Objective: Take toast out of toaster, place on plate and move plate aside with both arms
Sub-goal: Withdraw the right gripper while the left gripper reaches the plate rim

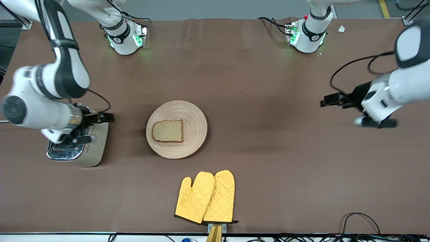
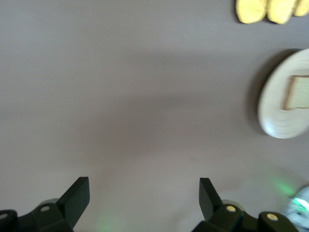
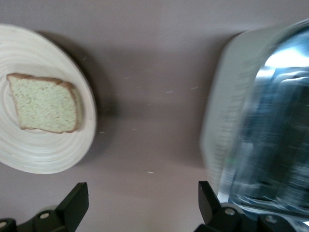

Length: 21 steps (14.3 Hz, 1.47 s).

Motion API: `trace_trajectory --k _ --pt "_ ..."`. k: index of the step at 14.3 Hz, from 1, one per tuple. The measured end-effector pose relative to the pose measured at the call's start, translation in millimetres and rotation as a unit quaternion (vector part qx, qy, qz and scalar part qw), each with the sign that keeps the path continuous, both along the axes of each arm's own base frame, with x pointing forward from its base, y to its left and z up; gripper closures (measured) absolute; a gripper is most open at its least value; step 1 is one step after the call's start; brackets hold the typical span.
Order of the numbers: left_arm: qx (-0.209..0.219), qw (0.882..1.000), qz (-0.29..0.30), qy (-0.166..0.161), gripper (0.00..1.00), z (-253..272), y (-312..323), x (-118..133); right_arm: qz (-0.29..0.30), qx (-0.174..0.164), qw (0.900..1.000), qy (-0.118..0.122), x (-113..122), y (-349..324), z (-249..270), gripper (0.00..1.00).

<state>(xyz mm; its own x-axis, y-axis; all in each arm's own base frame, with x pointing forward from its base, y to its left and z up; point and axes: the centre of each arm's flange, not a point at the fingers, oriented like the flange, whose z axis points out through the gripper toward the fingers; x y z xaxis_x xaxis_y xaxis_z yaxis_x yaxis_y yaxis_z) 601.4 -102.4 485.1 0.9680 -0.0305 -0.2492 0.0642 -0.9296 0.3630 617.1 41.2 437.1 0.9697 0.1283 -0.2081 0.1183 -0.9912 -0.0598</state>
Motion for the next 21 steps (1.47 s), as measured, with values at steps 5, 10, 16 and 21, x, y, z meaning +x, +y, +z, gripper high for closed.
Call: trace_trajectory --k 5,10,16,21 --pt "-0.133 0.989 0.026 0.05 0.0 -108 -108 25 -0.042 -0.029 0.995 -0.09 2 -60 112 0.0" --pt "-0.214 0.976 0.013 0.043 0.0 -221 -249 13 -0.064 -0.033 0.988 -0.14 -9 -86 167 0.0" --pt "-0.213 0.976 0.032 -0.01 0.0 -301 -342 -26 -0.065 -0.027 0.983 -0.17 -38 -87 216 0.0" --pt "-0.213 0.976 0.018 -0.044 0.09 -324 -379 -47 -0.064 -0.026 0.986 -0.153 -42 -86 213 0.0"
